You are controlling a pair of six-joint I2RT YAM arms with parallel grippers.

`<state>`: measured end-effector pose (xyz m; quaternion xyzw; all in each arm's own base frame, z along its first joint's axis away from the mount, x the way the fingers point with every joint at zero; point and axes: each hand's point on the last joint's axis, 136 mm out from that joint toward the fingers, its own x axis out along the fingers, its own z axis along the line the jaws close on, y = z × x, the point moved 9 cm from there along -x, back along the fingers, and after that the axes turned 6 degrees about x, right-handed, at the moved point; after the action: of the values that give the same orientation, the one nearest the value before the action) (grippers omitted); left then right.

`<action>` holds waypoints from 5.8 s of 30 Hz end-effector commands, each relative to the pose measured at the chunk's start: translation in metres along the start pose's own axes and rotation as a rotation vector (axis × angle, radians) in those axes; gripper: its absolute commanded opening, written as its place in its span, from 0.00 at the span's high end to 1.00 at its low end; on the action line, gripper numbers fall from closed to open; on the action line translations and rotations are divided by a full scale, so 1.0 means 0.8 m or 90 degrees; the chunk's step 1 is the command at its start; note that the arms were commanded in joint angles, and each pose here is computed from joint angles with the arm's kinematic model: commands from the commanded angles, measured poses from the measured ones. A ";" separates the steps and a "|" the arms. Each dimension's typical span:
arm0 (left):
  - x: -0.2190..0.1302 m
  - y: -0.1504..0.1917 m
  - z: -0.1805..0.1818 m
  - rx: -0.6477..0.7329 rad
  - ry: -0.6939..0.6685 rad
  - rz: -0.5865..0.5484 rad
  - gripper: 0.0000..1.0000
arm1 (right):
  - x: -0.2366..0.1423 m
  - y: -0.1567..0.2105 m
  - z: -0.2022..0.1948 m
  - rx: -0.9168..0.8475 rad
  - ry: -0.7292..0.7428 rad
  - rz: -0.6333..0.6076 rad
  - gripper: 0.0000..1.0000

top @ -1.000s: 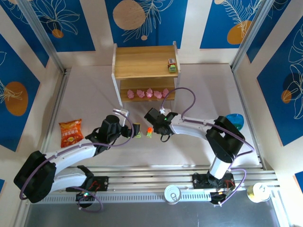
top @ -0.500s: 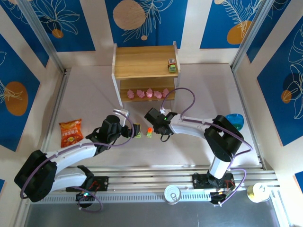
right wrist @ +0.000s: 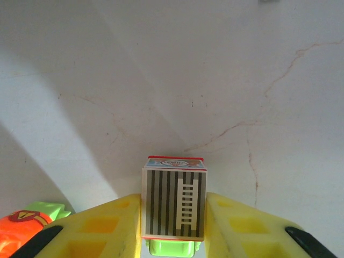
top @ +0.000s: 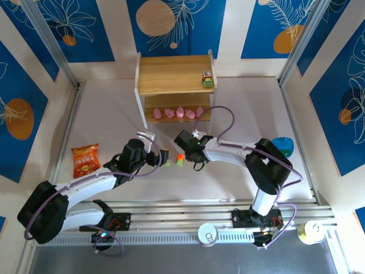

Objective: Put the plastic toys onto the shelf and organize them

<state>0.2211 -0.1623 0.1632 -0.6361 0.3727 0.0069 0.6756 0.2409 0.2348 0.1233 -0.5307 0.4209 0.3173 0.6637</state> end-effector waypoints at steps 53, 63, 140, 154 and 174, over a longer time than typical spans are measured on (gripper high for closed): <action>-0.002 -0.011 -0.056 0.128 0.090 -0.031 0.00 | -0.312 -0.074 -0.017 -0.201 -0.155 -0.202 0.74; -0.012 -0.013 -0.060 0.161 0.047 -0.049 0.00 | -0.363 -0.120 0.006 -0.229 -0.178 -0.274 0.74; -0.012 -0.015 -0.052 0.158 -0.015 -0.032 0.00 | -0.310 -0.289 0.052 -0.170 -0.148 -0.280 0.61; -0.019 -0.014 -0.033 0.127 -0.078 -0.041 0.00 | -0.380 -0.272 0.036 -0.181 -0.174 -0.363 0.60; -0.025 -0.010 -0.001 0.050 -0.084 -0.040 0.00 | -0.340 -0.150 0.036 -0.187 -0.197 -0.284 0.60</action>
<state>0.2109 -0.1601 0.1805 -0.6061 0.3037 0.0101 0.7351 0.2358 0.2448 0.4193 -0.6749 0.1424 0.3125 0.6531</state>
